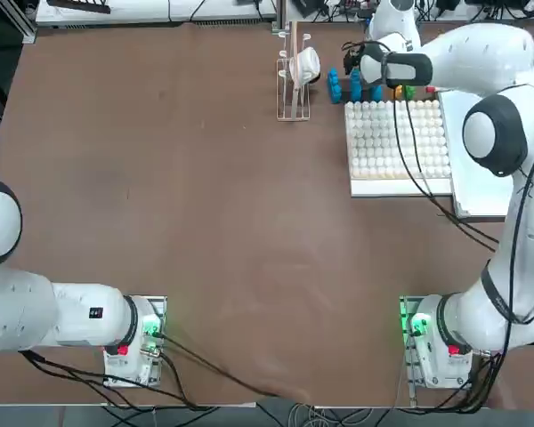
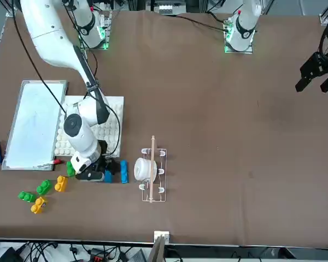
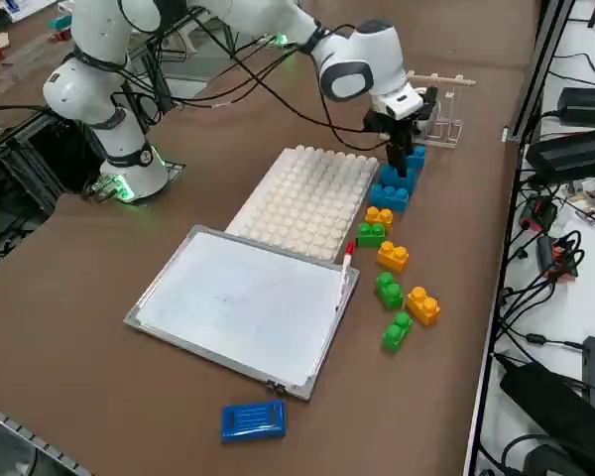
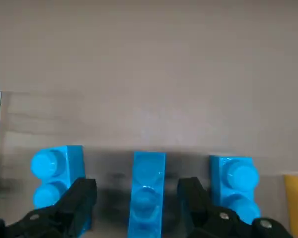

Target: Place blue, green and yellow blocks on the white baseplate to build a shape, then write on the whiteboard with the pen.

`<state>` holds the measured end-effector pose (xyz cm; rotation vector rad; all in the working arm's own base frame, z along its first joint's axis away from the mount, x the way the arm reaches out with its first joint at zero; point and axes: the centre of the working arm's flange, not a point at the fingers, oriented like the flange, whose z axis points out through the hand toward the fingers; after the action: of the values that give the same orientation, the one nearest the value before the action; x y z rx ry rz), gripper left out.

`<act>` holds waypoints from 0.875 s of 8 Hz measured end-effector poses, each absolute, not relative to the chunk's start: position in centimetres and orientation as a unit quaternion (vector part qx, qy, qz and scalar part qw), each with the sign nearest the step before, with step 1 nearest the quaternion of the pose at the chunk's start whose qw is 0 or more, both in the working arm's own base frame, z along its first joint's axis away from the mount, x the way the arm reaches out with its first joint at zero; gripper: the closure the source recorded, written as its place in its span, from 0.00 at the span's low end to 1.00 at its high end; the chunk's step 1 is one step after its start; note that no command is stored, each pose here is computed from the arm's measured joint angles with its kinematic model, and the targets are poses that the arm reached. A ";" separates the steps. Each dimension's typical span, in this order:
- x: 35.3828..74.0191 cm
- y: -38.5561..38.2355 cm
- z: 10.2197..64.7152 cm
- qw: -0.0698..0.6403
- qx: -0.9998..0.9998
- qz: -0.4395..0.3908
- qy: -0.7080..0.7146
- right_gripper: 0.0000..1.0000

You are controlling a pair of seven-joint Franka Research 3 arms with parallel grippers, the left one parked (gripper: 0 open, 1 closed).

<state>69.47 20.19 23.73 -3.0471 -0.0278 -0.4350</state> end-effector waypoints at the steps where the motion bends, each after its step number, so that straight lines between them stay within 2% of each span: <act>1: 69.5 20.2 23.6 0.032 -0.989 -0.142 -0.009 0.03; 7: 69.3 20.4 23.0 0.031 -0.990 -0.139 -0.012 0.12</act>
<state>69.34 20.43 23.01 -3.0498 -0.0371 -0.4269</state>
